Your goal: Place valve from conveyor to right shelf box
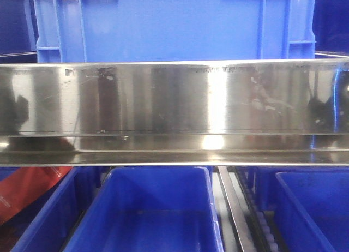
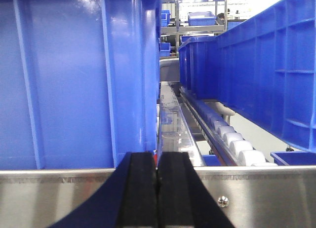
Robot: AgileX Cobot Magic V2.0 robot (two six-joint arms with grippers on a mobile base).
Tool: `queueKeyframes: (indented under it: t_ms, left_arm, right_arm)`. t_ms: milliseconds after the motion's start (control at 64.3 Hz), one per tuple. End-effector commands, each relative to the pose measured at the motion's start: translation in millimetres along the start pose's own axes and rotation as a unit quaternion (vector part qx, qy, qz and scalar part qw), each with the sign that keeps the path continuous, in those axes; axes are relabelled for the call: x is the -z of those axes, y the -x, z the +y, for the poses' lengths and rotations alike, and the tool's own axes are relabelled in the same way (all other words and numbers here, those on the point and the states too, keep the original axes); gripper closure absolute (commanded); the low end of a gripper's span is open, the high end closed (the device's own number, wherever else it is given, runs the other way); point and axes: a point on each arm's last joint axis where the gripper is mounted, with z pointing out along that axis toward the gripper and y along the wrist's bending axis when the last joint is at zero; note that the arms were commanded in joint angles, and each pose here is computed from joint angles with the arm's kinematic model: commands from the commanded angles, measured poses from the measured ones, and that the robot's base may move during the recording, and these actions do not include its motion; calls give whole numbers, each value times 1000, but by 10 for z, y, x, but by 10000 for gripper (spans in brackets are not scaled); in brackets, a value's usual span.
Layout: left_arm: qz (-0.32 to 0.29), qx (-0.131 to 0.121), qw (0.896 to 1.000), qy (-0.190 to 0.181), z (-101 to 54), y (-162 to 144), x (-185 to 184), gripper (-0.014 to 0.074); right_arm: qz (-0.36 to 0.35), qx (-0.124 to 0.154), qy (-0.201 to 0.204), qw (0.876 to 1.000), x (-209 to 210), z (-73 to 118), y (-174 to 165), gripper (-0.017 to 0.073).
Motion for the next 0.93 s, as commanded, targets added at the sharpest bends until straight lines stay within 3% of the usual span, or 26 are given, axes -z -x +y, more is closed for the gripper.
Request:
queueKeyframes:
  t_ms: [0, 917]
  left_arm:
    - [-13, 7, 1000, 1, 2, 25, 5, 704]
    - [-13, 7, 1000, 1, 2, 25, 5, 704]
  right_arm:
    - [-19, 2, -2, 1000, 3, -3, 32, 722]
    - [-19, 2, -2, 1000, 3, -3, 32, 722]
